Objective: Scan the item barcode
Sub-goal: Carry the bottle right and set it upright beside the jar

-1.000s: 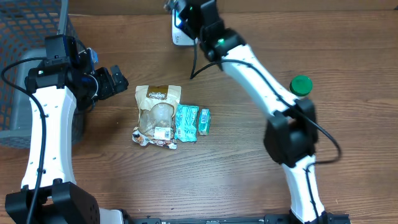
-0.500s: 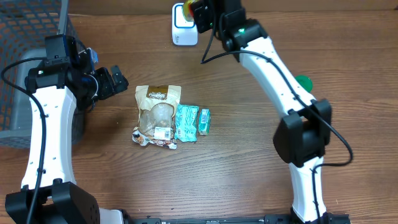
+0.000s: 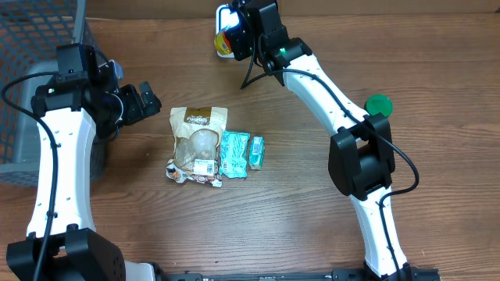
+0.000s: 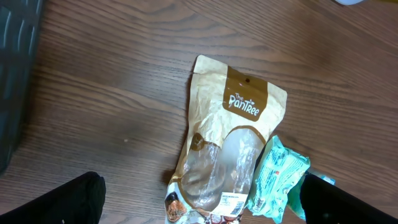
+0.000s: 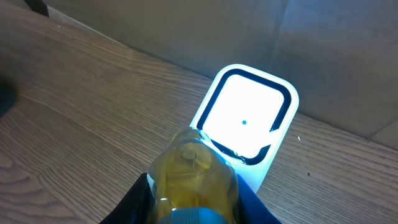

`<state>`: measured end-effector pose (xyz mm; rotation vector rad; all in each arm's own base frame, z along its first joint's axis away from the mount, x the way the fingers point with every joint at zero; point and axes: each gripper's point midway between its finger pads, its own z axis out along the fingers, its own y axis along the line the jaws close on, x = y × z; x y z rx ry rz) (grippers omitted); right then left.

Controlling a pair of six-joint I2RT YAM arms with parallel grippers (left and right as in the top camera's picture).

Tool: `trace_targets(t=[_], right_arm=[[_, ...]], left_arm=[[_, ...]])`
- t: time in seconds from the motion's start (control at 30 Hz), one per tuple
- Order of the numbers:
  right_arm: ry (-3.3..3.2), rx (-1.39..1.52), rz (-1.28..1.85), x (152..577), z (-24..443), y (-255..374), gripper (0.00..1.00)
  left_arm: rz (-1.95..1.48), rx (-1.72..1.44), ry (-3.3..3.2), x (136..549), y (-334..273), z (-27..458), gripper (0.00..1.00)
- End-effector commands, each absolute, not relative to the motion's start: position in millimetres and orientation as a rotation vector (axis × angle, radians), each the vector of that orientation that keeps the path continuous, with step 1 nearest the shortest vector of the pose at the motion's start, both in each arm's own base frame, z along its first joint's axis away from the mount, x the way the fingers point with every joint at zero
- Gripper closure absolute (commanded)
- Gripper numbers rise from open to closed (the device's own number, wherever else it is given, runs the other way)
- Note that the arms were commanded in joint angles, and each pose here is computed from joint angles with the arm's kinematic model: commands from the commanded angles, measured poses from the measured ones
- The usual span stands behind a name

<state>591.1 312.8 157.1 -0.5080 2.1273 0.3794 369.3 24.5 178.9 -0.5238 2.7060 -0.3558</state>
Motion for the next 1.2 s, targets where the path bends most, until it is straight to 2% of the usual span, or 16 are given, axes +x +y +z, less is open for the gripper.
trace_targets(t=[0.0,0.13,0.27,0.57,0.87,1.17], right_arm=[[2.071,-0.463,0.359,595.8,196.0,299.7,0.96],[2.081,-0.412,0.313,587.0,232.1,272.7,0.96],[2.195,-0.328,0.26,569.5,239.3,234.4,0.96],[2.702,-0.146,0.098,503.2,165.1,119.9,0.96],[2.811,0.027,0.043,494.3,128.7,52.4,0.96],[2.844,0.079,0.0,488.2,117.8,31.7,0.92]], left_arm=[[-0.358,-0.471,2.684,373.4,22.6,188.8,0.0],[-0.358,-0.471,2.684,373.4,22.6,188.8,0.01],[-0.358,-0.471,2.684,373.4,22.6,188.8,0.01],[-0.358,-0.471,2.684,373.4,22.6,188.8,0.01],[-0.358,-0.471,2.684,373.4,22.6,188.8,0.01],[-0.358,-0.471,2.684,373.4,22.6,188.8,0.0]])
